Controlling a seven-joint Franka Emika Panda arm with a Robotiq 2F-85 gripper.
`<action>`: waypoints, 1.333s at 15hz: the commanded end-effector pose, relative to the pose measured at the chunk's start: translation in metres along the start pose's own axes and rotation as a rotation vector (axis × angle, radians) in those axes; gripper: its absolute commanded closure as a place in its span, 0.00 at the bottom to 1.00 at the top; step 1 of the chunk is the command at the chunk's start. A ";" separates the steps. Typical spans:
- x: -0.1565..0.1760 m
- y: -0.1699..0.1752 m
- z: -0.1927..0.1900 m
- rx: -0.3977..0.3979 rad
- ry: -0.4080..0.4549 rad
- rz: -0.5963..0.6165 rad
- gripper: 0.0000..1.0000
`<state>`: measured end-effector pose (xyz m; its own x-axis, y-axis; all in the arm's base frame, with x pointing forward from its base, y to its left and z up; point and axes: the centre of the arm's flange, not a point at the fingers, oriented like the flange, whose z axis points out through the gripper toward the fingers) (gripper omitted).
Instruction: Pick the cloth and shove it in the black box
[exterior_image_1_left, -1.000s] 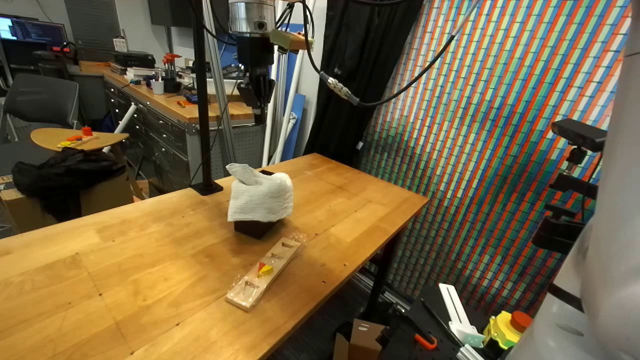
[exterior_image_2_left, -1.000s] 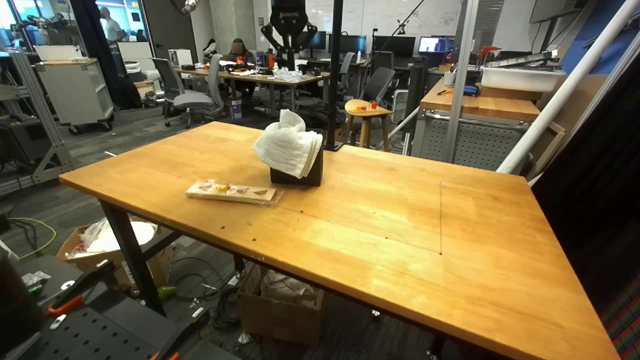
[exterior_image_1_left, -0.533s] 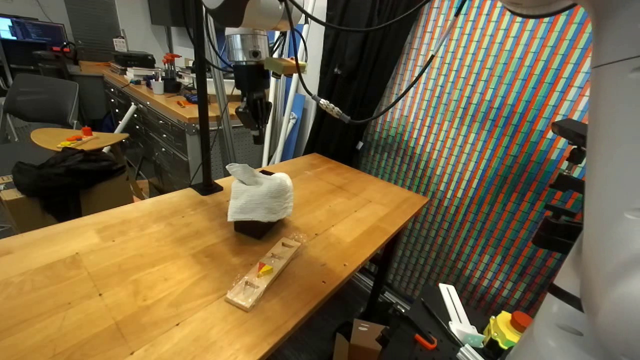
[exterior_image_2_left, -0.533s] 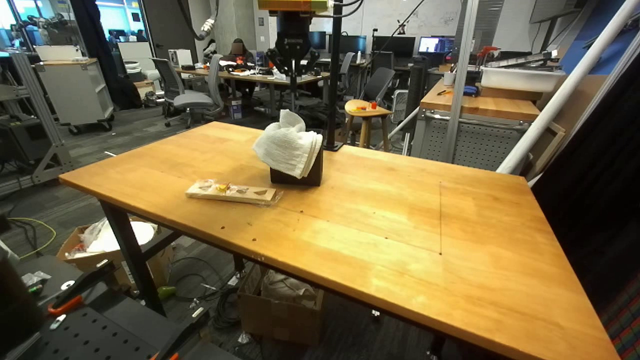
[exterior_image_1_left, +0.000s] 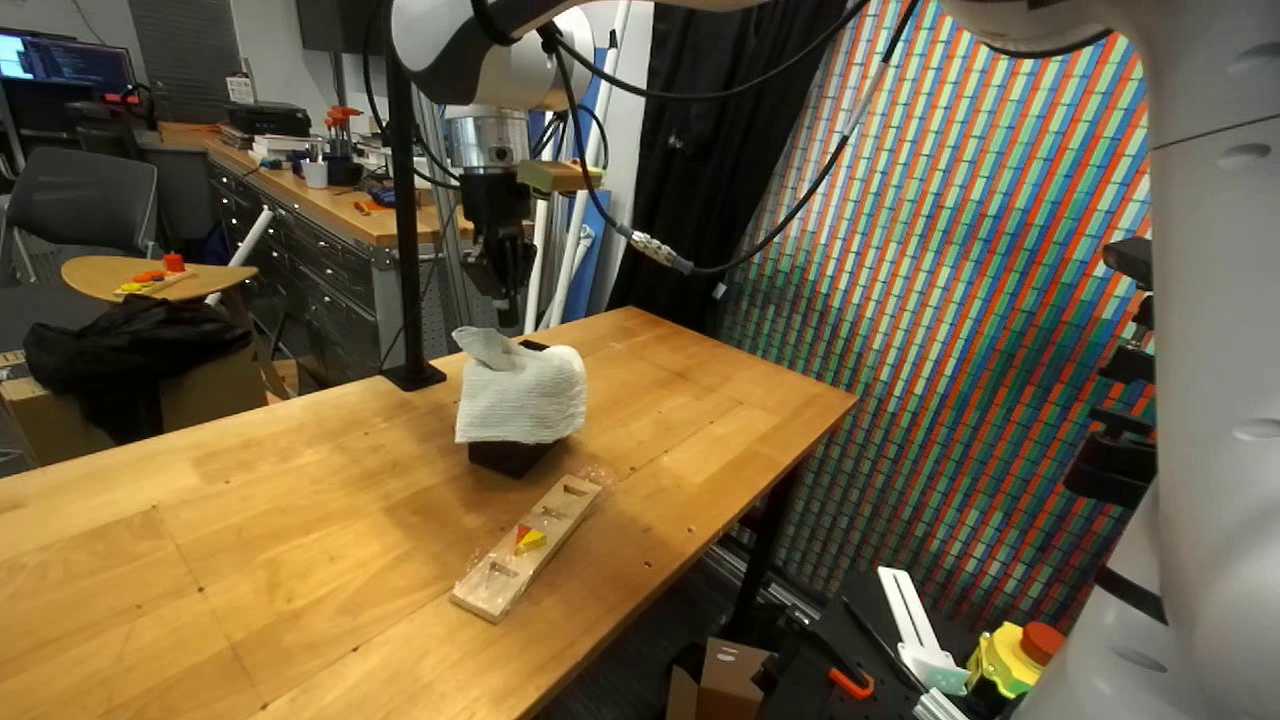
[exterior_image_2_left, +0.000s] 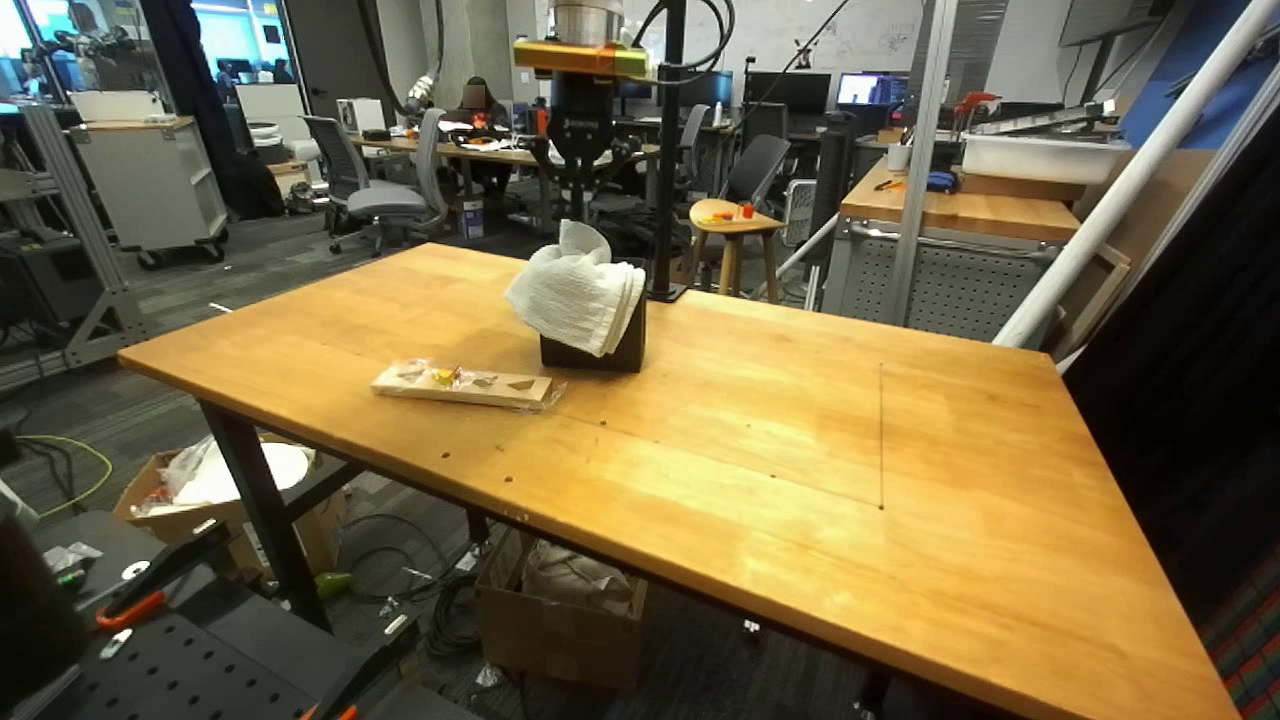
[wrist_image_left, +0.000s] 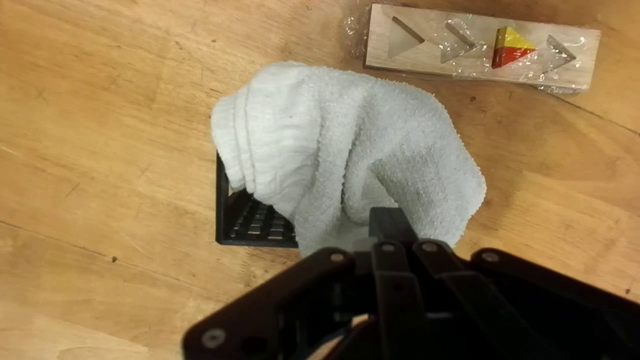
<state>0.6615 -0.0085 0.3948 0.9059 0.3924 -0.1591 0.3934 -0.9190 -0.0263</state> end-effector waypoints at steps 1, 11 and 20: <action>-0.001 -0.002 0.014 0.013 0.037 0.022 1.00; -0.004 -0.001 0.061 -0.007 0.051 0.005 1.00; -0.010 -0.011 0.077 0.024 0.029 -0.014 1.00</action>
<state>0.6436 -0.0067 0.3215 0.9074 0.3928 -0.1494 0.3923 -0.9192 -0.0339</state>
